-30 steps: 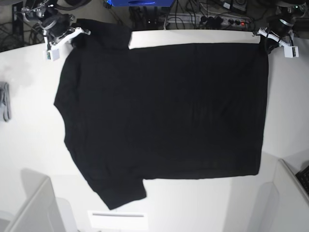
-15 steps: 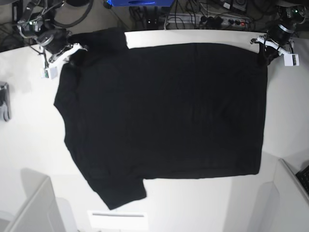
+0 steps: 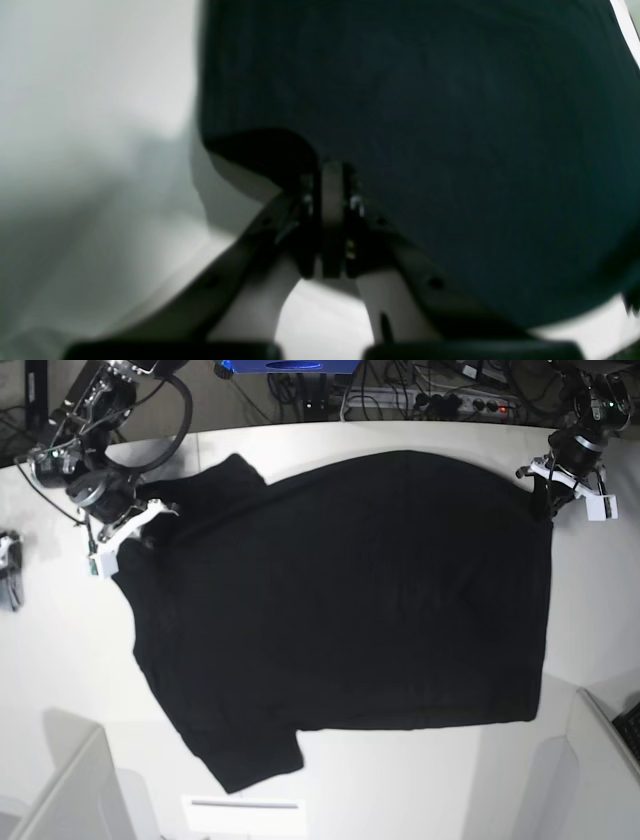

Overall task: Fold the T-shirt properly
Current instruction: 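Drag the right gripper's corner along the shirt side, folding the sleeve inward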

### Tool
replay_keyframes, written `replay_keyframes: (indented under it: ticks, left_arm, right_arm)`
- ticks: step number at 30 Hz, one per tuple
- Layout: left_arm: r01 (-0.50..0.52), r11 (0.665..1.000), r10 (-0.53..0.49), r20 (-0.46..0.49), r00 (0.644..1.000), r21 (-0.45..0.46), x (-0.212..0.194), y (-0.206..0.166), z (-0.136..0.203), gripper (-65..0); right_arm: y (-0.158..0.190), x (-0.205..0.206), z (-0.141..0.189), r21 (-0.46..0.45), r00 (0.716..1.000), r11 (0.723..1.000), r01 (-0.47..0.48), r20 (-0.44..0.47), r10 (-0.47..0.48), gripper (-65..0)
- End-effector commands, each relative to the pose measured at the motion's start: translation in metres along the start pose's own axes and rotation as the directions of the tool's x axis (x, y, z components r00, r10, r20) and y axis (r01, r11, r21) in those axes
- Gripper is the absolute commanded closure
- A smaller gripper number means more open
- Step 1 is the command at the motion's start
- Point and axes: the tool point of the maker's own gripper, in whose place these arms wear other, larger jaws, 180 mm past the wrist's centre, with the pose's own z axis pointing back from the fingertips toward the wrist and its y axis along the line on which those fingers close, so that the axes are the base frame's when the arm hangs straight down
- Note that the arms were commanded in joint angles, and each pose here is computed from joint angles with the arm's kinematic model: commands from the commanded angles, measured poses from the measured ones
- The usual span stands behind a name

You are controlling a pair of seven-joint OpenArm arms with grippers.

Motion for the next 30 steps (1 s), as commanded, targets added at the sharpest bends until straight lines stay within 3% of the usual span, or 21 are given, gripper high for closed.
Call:
replay_keyframes:
  ticks: [1,21,30]
  left_arm:
    - [0.012,1.000,-0.011,0.040,0.999,-0.010,0.013,-0.001,0.002,0.0]
    - [-0.059,0.998,0.057,0.106,0.993,0.016,0.037,0.005,-0.016,0.0]
    - [-0.077,0.997,0.074,0.122,0.990,0.027,0.043,0.007,-0.019,0.0]
  right_arm:
    - [-0.002,0.014,0.001,0.001,0.999,1.000,-0.019,0.028,0.019,0.0]
    - [-0.002,0.049,-0.046,0.097,0.997,0.993,0.068,0.018,-0.070,0.0]
    - [0.002,0.072,-0.049,0.108,0.993,0.989,0.104,0.050,-0.110,0.0]
